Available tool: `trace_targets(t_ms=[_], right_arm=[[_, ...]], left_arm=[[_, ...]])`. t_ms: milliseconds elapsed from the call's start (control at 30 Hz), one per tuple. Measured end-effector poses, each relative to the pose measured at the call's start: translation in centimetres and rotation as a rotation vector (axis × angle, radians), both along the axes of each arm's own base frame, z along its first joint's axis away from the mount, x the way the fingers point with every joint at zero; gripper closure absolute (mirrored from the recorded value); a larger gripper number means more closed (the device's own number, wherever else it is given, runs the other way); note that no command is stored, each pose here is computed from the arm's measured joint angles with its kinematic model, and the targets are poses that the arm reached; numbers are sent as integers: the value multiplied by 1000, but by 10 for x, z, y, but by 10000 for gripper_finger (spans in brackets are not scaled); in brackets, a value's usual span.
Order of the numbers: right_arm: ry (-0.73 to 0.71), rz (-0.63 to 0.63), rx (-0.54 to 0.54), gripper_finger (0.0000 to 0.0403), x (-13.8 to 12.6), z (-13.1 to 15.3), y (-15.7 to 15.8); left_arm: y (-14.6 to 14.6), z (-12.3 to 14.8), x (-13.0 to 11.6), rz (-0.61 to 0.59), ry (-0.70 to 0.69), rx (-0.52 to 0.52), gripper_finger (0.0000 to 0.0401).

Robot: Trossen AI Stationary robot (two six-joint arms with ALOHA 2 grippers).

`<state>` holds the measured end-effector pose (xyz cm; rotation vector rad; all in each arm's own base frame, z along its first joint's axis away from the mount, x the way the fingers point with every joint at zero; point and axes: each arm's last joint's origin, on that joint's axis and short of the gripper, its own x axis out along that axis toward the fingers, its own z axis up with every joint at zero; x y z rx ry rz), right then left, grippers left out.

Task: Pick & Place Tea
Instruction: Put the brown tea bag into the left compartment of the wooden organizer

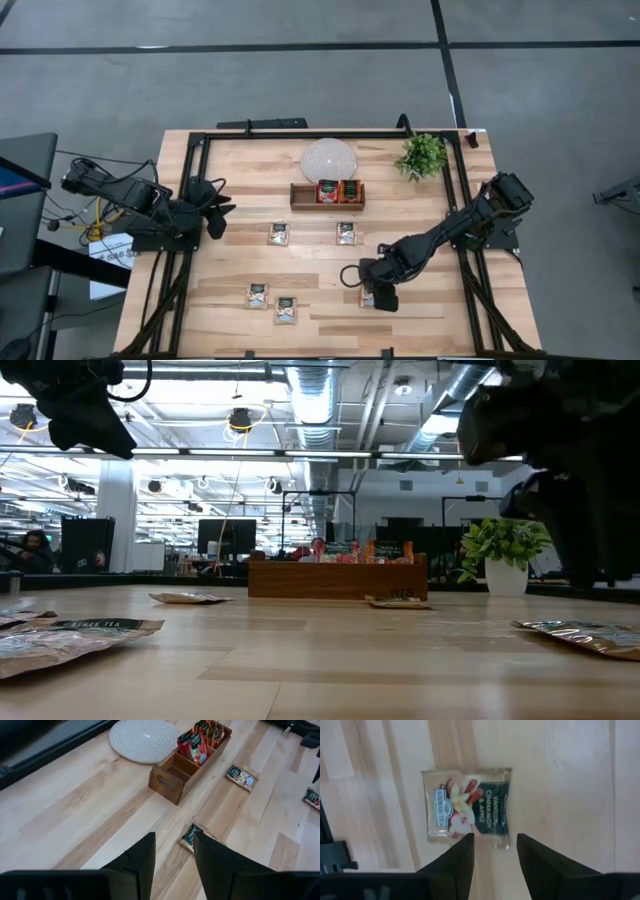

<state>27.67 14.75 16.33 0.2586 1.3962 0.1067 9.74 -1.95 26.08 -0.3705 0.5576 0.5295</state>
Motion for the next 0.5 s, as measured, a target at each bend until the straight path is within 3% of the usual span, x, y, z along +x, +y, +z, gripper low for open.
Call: trace_targets(t_ms=[500], right_arm=[[73,-53,-14,268,12,-34,6]], left_arm=[[0,0,0,-25,15,7,277]])
